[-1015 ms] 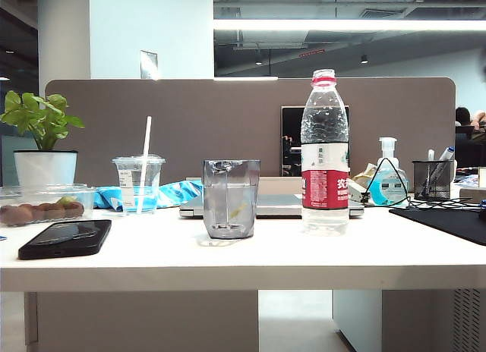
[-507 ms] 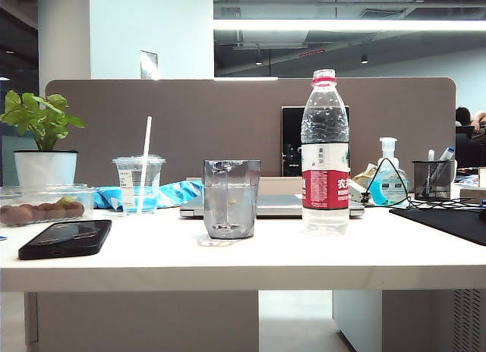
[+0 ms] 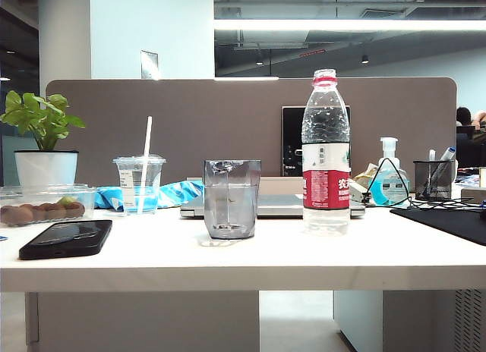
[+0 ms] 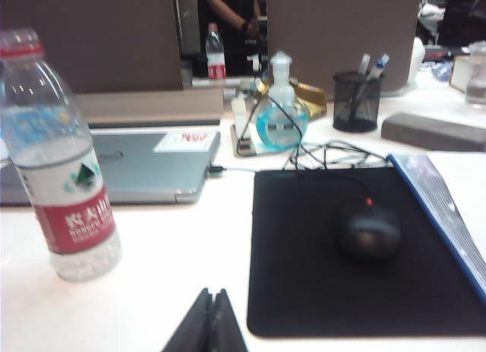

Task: Pick up the mineral water bottle on the table and pour water into the mug until it's half full.

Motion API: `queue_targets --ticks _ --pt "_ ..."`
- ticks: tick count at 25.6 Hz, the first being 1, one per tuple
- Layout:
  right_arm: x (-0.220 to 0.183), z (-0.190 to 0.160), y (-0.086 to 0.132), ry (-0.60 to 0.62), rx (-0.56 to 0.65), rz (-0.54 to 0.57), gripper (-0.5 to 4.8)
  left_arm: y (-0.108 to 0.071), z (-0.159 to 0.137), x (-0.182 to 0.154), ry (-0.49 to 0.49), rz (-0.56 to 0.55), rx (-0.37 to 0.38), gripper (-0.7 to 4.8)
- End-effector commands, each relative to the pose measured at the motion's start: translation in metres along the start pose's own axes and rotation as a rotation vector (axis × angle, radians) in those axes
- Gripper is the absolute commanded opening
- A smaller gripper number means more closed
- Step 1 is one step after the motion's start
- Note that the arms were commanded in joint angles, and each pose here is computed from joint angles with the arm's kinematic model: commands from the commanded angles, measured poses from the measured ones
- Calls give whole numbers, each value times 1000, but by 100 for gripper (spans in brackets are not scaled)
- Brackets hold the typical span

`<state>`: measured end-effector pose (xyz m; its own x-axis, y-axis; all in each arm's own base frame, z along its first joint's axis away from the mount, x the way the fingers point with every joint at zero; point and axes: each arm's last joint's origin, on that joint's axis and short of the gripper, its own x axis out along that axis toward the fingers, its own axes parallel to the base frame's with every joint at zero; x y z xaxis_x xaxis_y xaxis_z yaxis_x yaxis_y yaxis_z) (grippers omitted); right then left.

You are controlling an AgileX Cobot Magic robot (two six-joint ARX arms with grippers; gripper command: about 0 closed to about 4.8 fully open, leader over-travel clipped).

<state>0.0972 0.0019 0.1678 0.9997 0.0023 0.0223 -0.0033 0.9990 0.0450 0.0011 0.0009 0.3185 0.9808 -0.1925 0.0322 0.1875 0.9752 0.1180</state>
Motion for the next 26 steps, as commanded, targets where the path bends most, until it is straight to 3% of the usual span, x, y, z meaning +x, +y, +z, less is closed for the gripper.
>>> queue_targets --ticks 1,19,21,26 --pt "0 -7 -1 48 -4 -14 -6 0 2 0 -14 4 0 -4" --pt "0 -10 -1 79 -5 -15 -6 0 1 1 -15 5 13 -4" --pt "0 -10 -1 79 -5 -15 -6 -2 -13 15 3 3 3 -4" --pt "0 -10 -1 79 -5 -15 -6 -7 -56 57 -57 4 -9 -4"
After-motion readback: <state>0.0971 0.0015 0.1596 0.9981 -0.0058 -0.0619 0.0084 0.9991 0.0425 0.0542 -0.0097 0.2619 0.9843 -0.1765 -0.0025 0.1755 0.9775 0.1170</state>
